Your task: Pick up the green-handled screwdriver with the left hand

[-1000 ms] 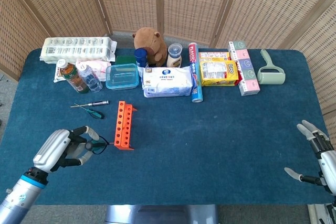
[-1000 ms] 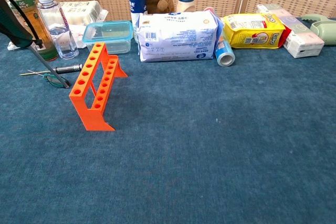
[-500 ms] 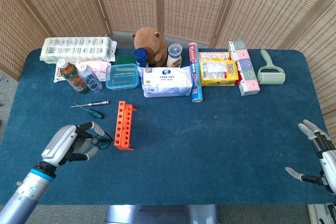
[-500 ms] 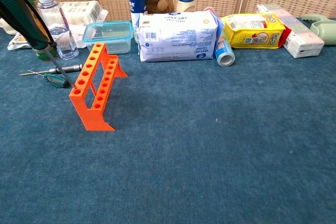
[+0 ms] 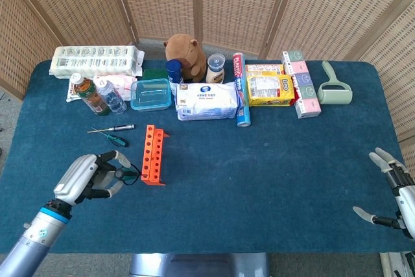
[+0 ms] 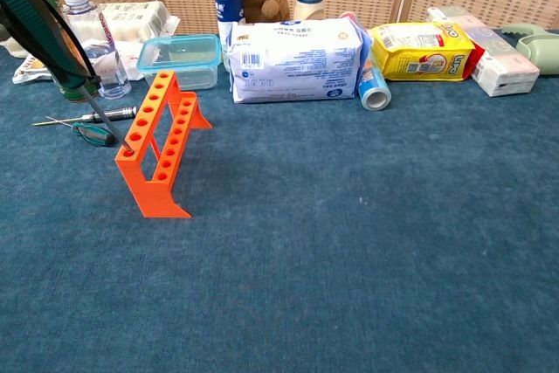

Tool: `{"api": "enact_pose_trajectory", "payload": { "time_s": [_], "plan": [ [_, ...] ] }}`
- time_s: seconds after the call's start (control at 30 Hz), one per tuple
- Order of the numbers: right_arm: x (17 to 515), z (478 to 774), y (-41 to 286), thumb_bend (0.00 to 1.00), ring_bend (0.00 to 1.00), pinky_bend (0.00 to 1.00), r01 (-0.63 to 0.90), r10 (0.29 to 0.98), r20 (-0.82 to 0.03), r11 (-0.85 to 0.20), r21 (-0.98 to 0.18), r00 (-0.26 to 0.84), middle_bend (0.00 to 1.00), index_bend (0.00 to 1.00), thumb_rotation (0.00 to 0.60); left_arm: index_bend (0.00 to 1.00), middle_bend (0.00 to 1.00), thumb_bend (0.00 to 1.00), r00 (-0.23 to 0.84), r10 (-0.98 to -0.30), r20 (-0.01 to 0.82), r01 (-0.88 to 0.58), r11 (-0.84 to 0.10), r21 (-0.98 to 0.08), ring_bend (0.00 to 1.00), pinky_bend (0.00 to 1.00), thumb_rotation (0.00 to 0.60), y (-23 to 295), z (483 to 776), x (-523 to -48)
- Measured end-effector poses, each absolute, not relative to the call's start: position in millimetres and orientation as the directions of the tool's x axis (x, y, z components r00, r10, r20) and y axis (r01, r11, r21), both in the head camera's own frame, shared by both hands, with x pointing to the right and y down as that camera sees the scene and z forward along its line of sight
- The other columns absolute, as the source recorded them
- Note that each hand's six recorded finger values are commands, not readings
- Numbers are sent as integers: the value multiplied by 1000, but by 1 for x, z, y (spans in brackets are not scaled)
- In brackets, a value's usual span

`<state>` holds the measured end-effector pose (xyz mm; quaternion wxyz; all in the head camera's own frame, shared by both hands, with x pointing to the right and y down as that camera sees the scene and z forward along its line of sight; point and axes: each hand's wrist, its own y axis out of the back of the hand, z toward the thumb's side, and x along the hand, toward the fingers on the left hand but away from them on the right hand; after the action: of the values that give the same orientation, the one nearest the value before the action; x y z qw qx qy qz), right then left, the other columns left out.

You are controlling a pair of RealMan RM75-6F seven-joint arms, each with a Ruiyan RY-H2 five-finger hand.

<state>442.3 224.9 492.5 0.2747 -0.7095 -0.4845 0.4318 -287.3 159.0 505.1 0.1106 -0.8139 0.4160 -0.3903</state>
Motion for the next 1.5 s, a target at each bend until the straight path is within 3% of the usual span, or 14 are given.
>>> {"api": "enact_pose_trajectory", "payload": {
  "time_s": [1.5],
  "plan": [
    [444,491,224,0,0,0,458,926,-344,-376,-805,155,33,0,600,513,875,516,281,-730,623,-612,-637,-470,919,962,600,154,528,-285]
  ]
}}
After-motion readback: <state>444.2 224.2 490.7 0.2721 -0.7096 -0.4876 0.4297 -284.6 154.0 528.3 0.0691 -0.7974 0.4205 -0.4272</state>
